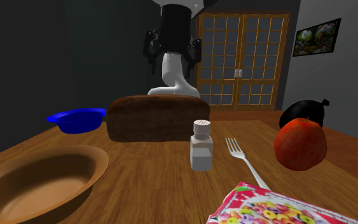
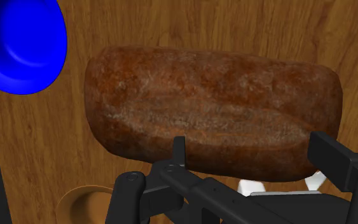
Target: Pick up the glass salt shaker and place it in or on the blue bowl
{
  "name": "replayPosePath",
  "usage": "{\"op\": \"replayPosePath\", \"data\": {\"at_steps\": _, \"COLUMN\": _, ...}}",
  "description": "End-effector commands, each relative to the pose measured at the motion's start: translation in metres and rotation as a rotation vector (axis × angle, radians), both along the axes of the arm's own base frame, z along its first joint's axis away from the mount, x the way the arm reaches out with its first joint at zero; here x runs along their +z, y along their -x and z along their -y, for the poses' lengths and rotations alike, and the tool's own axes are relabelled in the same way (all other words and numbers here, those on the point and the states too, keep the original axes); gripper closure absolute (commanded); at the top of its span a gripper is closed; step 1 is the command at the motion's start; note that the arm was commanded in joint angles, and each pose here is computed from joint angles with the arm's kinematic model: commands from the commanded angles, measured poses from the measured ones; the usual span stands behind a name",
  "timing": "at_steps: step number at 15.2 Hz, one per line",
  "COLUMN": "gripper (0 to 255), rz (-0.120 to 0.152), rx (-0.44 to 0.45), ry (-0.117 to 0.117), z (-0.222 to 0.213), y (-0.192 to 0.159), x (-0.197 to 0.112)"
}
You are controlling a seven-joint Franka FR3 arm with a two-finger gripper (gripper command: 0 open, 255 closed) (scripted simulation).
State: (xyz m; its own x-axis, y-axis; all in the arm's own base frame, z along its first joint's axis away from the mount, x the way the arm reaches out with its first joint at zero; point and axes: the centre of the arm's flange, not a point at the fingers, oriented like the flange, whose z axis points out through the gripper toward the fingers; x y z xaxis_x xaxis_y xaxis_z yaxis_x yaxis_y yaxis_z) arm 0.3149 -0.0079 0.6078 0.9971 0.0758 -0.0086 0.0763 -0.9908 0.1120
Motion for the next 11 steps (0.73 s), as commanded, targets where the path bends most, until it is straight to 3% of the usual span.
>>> {"op": "replayPosePath", "data": {"at_steps": 1, "gripper": 0, "rz": 0.000, "rx": 0.000, "ry": 0.000, "z": 0.000, "y": 0.000, "x": 0.000}}
{"op": "replayPosePath", "data": {"at_steps": 11, "gripper": 0, "rz": 0.073, "rx": -0.100, "ry": -0.003, "z": -0.046, "y": -0.100, "x": -0.058}}
